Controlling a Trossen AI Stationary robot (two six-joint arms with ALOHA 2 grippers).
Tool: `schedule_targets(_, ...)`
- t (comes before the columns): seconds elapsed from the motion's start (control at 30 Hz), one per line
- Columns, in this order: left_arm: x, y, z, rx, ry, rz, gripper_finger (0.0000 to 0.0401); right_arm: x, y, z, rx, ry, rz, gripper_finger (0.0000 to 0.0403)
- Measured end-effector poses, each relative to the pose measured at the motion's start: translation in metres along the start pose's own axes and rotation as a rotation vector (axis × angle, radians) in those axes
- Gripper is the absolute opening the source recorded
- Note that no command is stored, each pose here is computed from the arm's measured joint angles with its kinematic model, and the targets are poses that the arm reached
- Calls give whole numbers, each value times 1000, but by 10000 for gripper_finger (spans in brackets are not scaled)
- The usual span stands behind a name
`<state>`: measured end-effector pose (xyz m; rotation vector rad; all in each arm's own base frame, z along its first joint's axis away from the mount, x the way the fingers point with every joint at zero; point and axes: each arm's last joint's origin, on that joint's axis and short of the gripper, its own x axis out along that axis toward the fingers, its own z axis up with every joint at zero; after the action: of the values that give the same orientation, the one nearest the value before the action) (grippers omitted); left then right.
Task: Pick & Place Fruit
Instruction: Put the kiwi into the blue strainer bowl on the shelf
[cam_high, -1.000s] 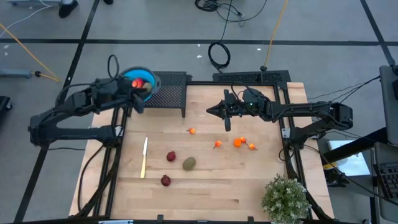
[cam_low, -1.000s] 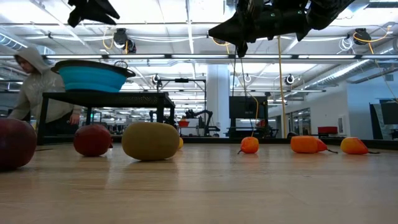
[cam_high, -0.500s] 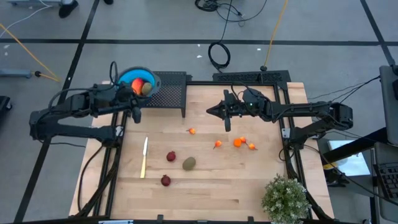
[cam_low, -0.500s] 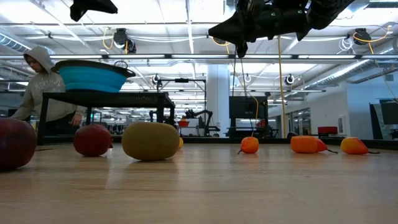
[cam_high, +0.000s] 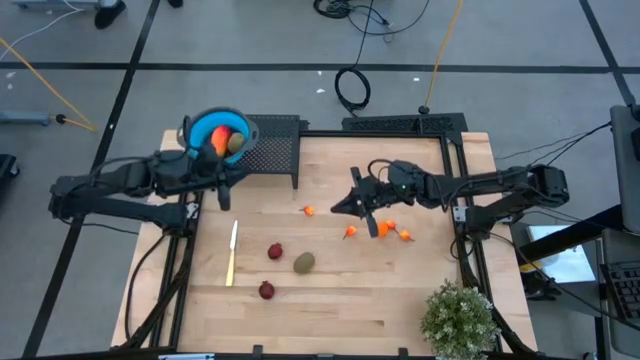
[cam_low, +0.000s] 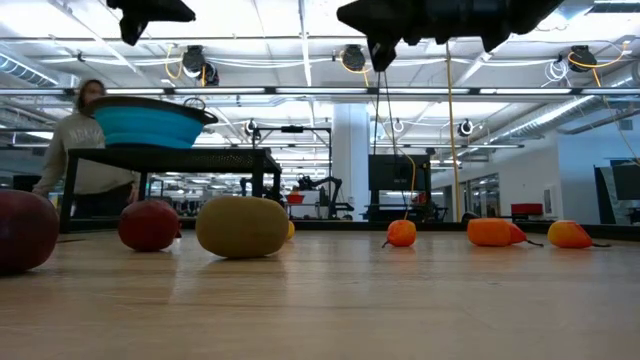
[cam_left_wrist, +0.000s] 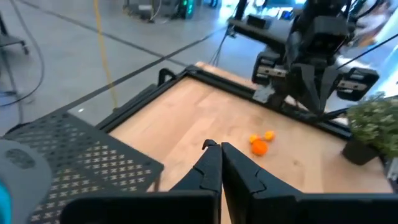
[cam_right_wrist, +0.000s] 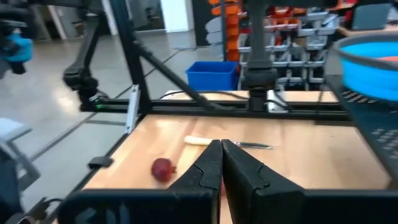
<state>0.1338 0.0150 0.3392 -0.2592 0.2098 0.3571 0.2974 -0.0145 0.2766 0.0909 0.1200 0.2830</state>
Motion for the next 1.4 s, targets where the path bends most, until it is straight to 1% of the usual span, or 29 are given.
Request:
schedule_targets(0.17, -9, 2, -19, -14, -66, -63, 6, 4, 11, -2, -1, 12, 31, 4)
schedule_targets(0.3, -18, 6, -33, -37, -82, -103, 4, 7, 19, -2, -5, 9, -8, 4)
schedule_targets(0.4, -24, 8, -44, -59, -88, -139, 5, 8, 25, -2, -10, 4, -12, 4)
schedule_targets(0.5, -28, 8, -52, -69, -106, -198, 2, 10, 30, -2, -12, 6, 6, 4)
schedule_targets(0.63, -31, 3, -51, -74, -133, -281, 3, 10, 33, -3, -13, 8, 19, 4)
schedule_targets(0.73, -28, -4, -50, -34, -138, -324, 2, 11, 34, -4, -10, 22, 22, 4)
schedule_targets(0.83, -23, -11, -51, 0, -121, -350, 1, 9, 33, -8, 7, 58, 14, 4)
schedule_targets(1.0, -15, -23, -51, 16, -79, -383, 1, 2, 31, -10, 44, 57, 1, 4)
schedule_targets(1.17, -8, -39, -41, 25, -38, -411, 1, -17, 35, -12, 50, 35, -3, 4)
schedule_targets(1.23, -5, -47, -36, 39, -25, -409, 1, -27, 37, -13, 60, 22, -5, 4)
schedule_targets(1.4, 9, -67, -25, 99, 4, -346, 1, -52, 43, -19, 68, -8, -1, 4)
